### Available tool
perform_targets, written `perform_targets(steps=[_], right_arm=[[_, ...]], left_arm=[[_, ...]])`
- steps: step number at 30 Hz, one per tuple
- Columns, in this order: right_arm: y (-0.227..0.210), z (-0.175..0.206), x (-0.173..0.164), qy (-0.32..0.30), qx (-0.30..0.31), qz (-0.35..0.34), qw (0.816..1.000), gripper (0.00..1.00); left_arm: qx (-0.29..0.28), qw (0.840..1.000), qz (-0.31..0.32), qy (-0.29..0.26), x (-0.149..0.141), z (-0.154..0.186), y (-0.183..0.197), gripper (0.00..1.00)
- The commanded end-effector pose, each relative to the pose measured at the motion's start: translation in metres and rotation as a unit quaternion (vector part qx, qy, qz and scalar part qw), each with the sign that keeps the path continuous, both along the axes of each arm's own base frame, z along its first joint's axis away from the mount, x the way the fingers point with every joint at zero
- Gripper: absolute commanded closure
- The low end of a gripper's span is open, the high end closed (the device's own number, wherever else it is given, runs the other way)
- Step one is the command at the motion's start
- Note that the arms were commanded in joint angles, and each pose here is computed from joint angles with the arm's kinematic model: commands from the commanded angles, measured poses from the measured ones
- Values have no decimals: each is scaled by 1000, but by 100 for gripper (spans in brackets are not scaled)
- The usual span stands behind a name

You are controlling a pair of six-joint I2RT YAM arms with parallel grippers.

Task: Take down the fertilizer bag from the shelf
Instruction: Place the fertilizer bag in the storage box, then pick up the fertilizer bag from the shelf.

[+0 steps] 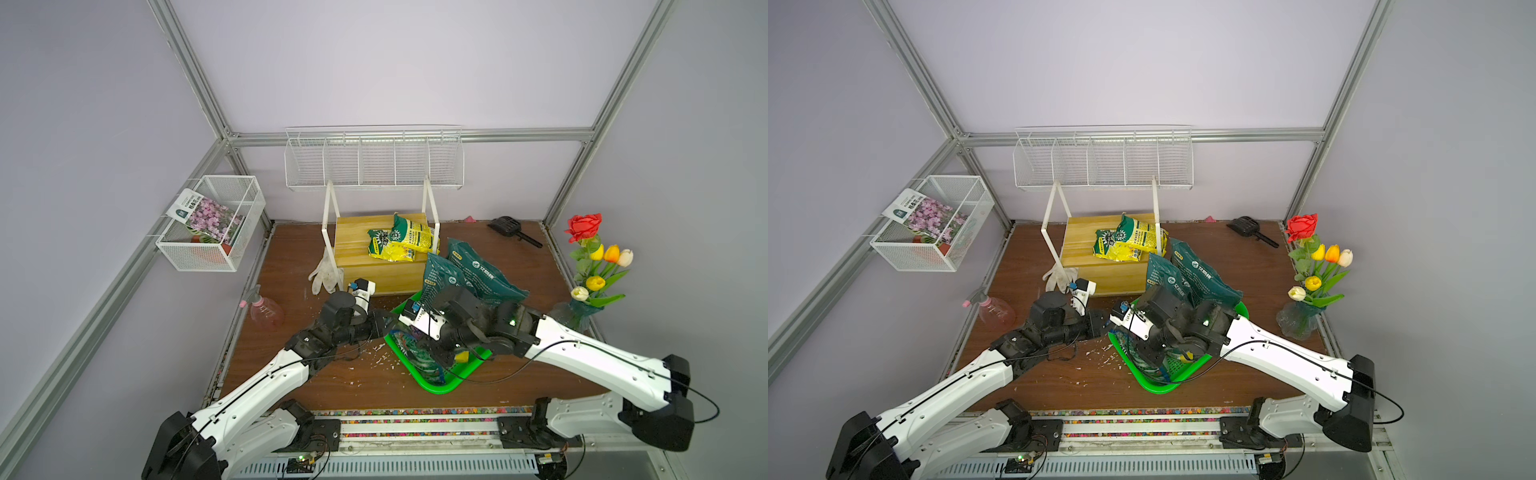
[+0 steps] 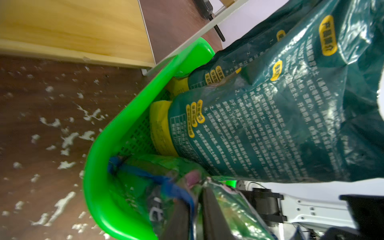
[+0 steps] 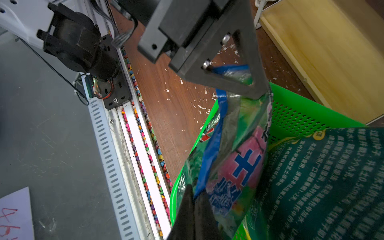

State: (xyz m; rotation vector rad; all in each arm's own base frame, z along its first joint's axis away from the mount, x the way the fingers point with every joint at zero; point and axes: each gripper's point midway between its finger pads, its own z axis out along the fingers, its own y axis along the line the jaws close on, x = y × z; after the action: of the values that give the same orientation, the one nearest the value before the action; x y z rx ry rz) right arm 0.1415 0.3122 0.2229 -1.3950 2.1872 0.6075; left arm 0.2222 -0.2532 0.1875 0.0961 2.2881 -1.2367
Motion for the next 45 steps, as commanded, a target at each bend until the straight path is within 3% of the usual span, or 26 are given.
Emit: perform_targets(steps=[1, 4, 6, 13, 16, 22, 29, 36, 45], right_arm=[[7, 6, -7, 7, 19, 12, 1000, 78], [8, 24, -2, -15, 40, 9, 999, 57], [9, 39, 1, -34, 58, 7, 998, 51], [11, 90, 24, -130, 85, 0, 988, 43], [10, 114, 47, -174, 74, -20, 982, 41], [13, 150, 112, -198, 71, -75, 975, 42], [34, 130, 186, -254, -44, -117, 959, 42], [55, 112, 228, -292, -103, -130, 942, 41], [53, 90, 256, -330, -174, -149, 916, 42]], left_arm=[[11, 999, 36, -38, 15, 23, 11, 43], [14, 996, 48, -68, 19, 44, 16, 38], [15, 994, 63, -90, 23, 61, 21, 38], [4, 971, 157, -180, 36, 127, 54, 32], [4, 961, 194, -195, 39, 139, 69, 32], [6, 961, 212, -176, 35, 121, 78, 31], [39, 964, 215, -153, 35, 92, 83, 29], [55, 962, 222, -151, 39, 83, 91, 19], [53, 964, 222, -134, 42, 73, 97, 18]])
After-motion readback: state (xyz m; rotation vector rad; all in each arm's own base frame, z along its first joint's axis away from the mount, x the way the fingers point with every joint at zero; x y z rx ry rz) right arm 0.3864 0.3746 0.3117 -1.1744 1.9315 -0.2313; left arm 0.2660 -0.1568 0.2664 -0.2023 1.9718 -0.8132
